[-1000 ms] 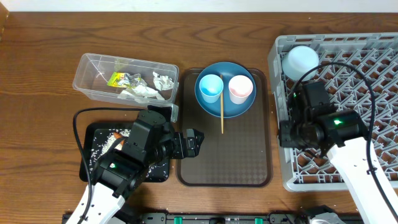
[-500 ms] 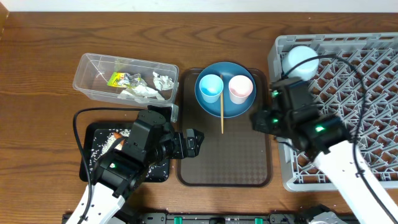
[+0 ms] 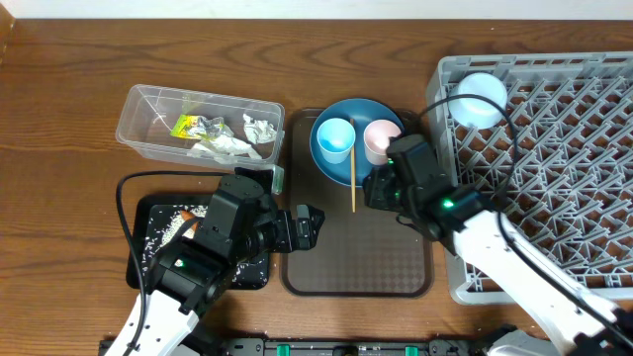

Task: Sort waste into correct bins and load items into the dishwasher rack
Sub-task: 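Move the right gripper back over the remaining chopstick on the bowl, then grasp the second chopstick with the right gripper and lift it, then carry the chopstick into the rack and release it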

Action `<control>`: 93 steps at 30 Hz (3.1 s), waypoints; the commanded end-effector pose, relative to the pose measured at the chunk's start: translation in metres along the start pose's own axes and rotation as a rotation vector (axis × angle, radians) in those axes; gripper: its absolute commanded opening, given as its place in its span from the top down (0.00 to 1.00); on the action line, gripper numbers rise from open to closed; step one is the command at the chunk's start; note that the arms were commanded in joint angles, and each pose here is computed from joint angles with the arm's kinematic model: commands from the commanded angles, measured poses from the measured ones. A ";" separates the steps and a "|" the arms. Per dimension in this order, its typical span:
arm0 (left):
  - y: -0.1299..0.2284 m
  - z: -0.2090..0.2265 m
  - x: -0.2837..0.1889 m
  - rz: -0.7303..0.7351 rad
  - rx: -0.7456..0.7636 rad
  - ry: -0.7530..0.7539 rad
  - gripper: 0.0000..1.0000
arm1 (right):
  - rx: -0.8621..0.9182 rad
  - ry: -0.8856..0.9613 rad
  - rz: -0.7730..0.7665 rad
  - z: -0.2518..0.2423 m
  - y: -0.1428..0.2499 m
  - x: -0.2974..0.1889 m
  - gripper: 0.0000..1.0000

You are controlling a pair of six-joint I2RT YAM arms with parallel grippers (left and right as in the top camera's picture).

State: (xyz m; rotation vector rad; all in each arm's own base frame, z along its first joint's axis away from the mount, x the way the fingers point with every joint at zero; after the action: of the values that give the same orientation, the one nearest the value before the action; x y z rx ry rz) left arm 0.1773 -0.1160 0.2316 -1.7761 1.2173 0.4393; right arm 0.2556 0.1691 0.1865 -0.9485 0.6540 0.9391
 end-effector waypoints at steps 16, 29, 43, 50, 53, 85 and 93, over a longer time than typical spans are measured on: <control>-0.001 0.001 -0.001 -0.008 -0.001 -0.006 0.00 | -0.042 0.012 0.043 0.008 0.015 0.044 0.60; -0.001 0.001 -0.001 -0.008 -0.001 -0.006 0.00 | -0.060 0.026 0.066 0.009 0.023 0.060 0.74; -0.001 0.001 -0.001 -0.008 0.000 -0.006 0.00 | -0.087 0.028 0.070 0.008 0.024 0.060 0.88; -0.001 0.001 -0.001 -0.008 0.000 -0.006 0.00 | -0.082 0.033 0.089 0.006 0.025 0.057 0.99; -0.001 0.001 -0.001 -0.008 0.000 -0.006 0.00 | -0.082 0.026 0.082 0.008 0.024 0.051 0.99; -0.001 0.001 -0.001 -0.008 0.000 -0.006 0.00 | -0.360 0.150 -0.052 -0.053 0.022 -0.119 0.99; -0.001 0.001 -0.001 -0.008 -0.001 -0.006 0.00 | -0.393 0.319 0.030 -0.085 0.024 -0.127 0.99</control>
State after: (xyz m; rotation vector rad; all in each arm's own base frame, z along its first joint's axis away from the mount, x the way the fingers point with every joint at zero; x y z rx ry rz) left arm 0.1772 -0.1160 0.2316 -1.7759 1.2174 0.4397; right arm 0.1692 0.0624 0.2452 -1.3604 0.7299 0.9669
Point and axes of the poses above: each gripper's point midway between its finger pads, its own x axis out along the fingers, its own z axis along the line the jaws close on, y = z × x, the point moved 10 cm from there along -x, back along the fingers, and after that the axes turned 3 degrees about x, right-handed, at the moved point
